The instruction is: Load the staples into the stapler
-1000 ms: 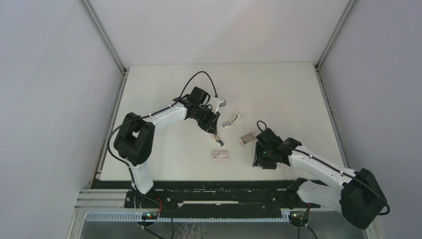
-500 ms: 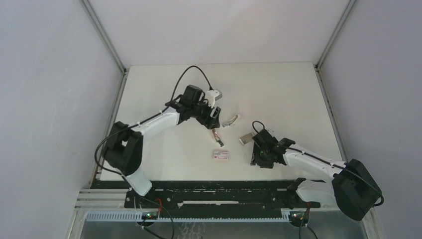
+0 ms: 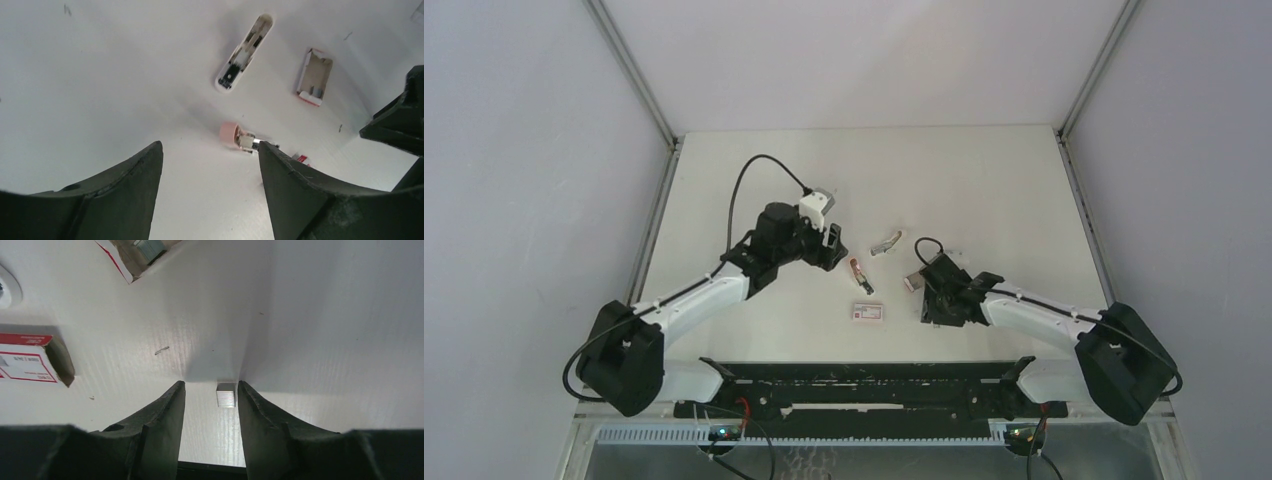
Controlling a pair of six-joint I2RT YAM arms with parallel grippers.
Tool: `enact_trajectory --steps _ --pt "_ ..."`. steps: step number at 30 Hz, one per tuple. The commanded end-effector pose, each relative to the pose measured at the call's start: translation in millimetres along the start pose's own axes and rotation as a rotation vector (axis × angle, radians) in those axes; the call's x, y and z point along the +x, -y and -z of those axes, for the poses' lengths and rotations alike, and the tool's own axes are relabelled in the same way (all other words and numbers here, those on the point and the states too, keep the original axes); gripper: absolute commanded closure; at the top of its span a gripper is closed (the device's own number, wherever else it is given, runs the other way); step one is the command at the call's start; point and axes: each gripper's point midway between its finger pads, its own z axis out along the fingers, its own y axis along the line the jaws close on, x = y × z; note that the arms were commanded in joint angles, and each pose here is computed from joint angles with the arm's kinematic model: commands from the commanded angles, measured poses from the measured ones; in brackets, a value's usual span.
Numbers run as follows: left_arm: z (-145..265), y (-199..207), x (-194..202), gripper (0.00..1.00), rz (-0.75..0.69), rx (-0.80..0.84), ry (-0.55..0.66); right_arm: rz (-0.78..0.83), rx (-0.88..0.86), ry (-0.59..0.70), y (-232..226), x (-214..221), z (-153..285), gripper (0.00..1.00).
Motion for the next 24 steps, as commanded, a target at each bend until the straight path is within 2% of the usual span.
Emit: enact_trajectory --steps 1,7,14,24 --pt "10 -8 -5 0.26 0.039 -0.058 0.11 0.12 0.099 -0.004 18 1 1 0.58" --pt "13 -10 11 0.26 0.049 -0.065 0.097 0.192 0.159 -0.036 21 6 3 0.65" --pt "18 -13 9 0.26 0.041 -0.091 0.111 0.207 0.169 -0.046 16 8 -1 0.74" --pt "21 -17 9 0.26 0.035 -0.112 0.118 0.212 0.176 -0.044 15 7 1 0.8"
